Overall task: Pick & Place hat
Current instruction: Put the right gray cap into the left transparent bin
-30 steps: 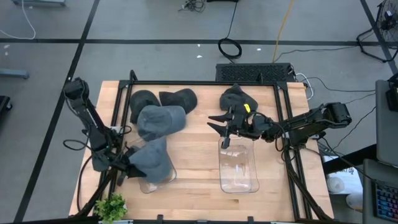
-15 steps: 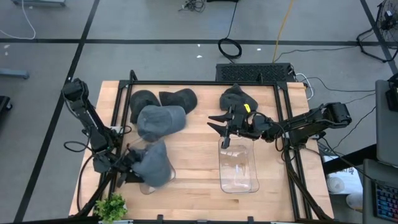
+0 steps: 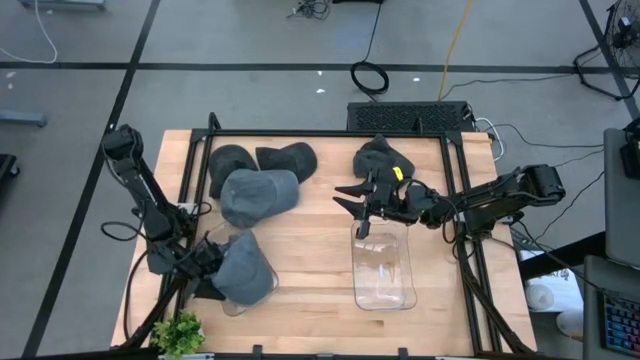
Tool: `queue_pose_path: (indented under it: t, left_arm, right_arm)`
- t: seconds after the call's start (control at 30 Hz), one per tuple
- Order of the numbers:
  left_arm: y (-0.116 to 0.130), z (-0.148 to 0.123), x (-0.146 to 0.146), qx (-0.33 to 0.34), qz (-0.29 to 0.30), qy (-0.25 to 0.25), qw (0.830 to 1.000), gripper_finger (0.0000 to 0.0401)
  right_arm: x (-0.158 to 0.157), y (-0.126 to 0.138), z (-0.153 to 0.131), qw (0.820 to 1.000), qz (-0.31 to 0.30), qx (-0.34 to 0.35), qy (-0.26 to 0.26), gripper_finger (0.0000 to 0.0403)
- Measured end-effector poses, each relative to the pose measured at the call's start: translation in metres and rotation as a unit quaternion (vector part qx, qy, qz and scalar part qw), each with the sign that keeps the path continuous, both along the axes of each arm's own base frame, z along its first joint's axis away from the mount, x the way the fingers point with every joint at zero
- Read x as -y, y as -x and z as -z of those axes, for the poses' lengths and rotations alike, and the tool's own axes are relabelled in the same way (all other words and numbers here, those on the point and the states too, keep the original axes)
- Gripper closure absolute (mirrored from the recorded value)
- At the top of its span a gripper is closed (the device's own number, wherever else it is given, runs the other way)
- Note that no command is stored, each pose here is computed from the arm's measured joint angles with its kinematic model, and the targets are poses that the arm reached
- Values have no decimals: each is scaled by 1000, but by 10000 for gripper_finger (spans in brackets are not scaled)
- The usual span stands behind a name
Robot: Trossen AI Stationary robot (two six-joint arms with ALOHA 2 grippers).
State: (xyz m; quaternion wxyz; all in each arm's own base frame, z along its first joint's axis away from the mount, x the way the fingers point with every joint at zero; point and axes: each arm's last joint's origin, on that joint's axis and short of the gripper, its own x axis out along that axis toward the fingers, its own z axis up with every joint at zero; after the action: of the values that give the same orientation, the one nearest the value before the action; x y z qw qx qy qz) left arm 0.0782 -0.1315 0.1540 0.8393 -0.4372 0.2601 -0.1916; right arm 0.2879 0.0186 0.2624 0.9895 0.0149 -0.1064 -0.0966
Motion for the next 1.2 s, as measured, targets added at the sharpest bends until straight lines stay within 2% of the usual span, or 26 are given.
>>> queue_pose_path:
  t: [0.33,0.47,0.67,0.87,1.03,1.2]
  left_arm:
    - [5,-20,-10,0,7,-8,1000,110]
    - [8,-41,-16,-19,8,-45,999,111]
    - [13,-93,-27,-31,4,-110,993,112]
    - [17,-139,-44,19,-22,-192,981,123]
    - [17,-148,-48,70,-31,-257,963,127]
    - [12,-147,-43,73,-49,-271,959,124]
  right_arm:
    - [0,0,0,1000,0,0,0,303]
    - [0,0,0,1000,0,0,0,303]
    - [0,0,1,1000,0,-5,1,303]
    - [0,-1,3,1000,-1,-18,1,303]
    - [0,-1,4,1000,-4,-16,-11,303]
    - [0,-1,4,1000,-4,-16,-11,303]
